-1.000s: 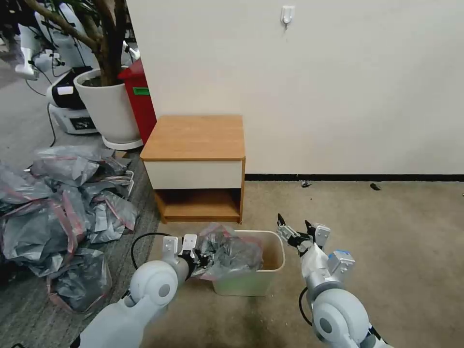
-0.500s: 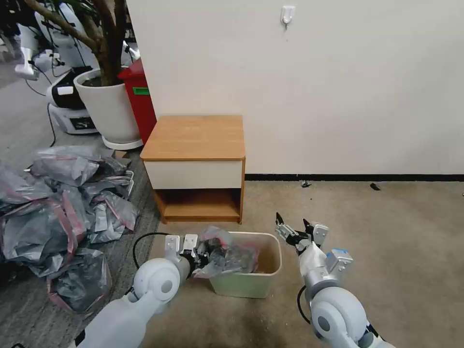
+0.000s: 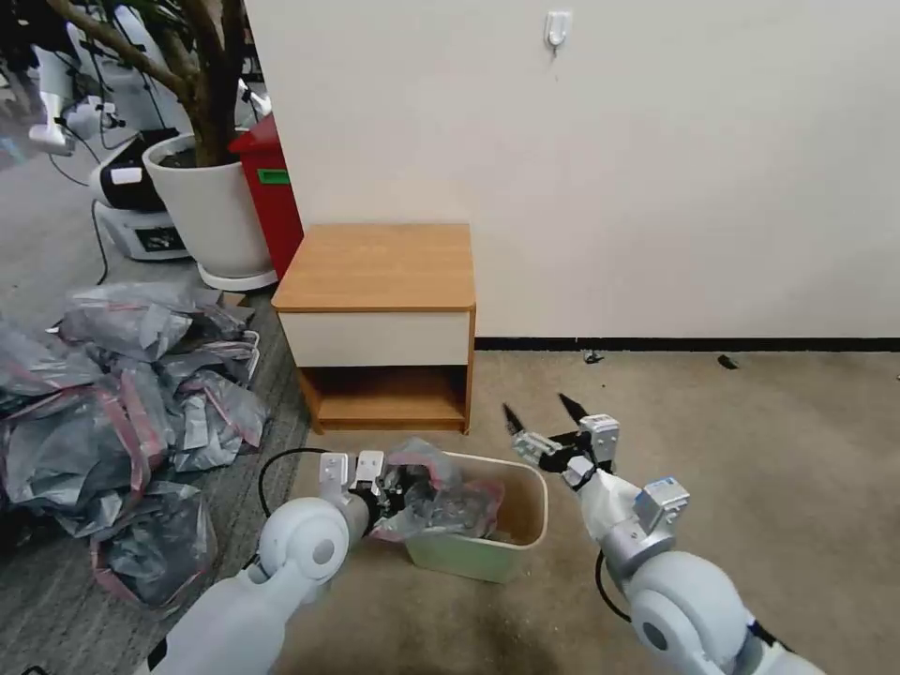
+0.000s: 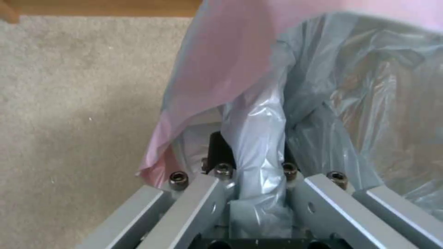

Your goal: Pick up the garbage bag from the table and place it over the trash can.

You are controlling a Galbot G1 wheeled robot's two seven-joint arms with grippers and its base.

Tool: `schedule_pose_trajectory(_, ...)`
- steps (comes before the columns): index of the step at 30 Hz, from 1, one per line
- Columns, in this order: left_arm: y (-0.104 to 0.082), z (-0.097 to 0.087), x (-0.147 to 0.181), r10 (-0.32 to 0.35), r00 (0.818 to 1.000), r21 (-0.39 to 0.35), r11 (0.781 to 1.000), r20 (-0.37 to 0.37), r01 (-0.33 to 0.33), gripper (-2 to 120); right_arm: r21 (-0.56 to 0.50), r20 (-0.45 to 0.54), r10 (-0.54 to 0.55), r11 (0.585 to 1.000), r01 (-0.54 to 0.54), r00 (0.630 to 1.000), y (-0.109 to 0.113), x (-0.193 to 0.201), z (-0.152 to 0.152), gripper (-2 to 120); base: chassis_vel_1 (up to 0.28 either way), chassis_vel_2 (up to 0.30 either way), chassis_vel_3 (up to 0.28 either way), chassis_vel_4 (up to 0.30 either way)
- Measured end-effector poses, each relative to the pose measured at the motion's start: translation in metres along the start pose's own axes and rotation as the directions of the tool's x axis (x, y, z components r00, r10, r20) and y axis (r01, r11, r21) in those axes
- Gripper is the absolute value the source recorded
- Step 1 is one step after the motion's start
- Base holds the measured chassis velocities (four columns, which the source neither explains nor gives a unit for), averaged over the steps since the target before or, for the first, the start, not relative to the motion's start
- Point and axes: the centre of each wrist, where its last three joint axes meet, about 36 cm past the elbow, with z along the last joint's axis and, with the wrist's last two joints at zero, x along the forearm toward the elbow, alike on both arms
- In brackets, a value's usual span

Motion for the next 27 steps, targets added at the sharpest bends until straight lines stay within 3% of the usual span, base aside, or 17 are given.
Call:
schedule_pose_trajectory(2, 0.0, 0.0, 0.0, 0.0, 1.0, -0.003, 1.0, 0.003, 0.0, 3, 0.03, -0.026, -0.042, 0.999, 0.043, 0.999, 0.001, 0.001, -0.004, 93, 0.0, 0.0, 0.0, 0.0)
schedule_pose_trajectory(5, -0.001, 0.0, 0.001, -0.001, 1.0, -0.01, 1.0, 0.008, 0.001, 3, 0.098, -0.161, -0.139, 0.983, 0.156, 0.977, 0.002, 0.0, -0.02, 93, 0.0, 0.0, 0.0, 0.0)
schedule_pose_trajectory(13, -0.002, 0.002, 0.003, 0.006, 0.999, -0.053, 0.999, 0.037, -0.004, 3, 0.169, -0.331, -0.197, 0.95, 0.263, 0.923, -0.007, -0.013, -0.033, 92, 0.0, 0.0, 0.0, 0.0)
schedule_pose_trajectory(27, -0.013, 0.002, 0.01, 0.019, 0.997, -0.088, 0.996, 0.07, -0.012, 3, 0.157, -0.423, -0.198, 0.945, 0.287, 0.884, 0.001, -0.049, -0.011, 88, 0.0, 0.0, 0.0, 0.0)
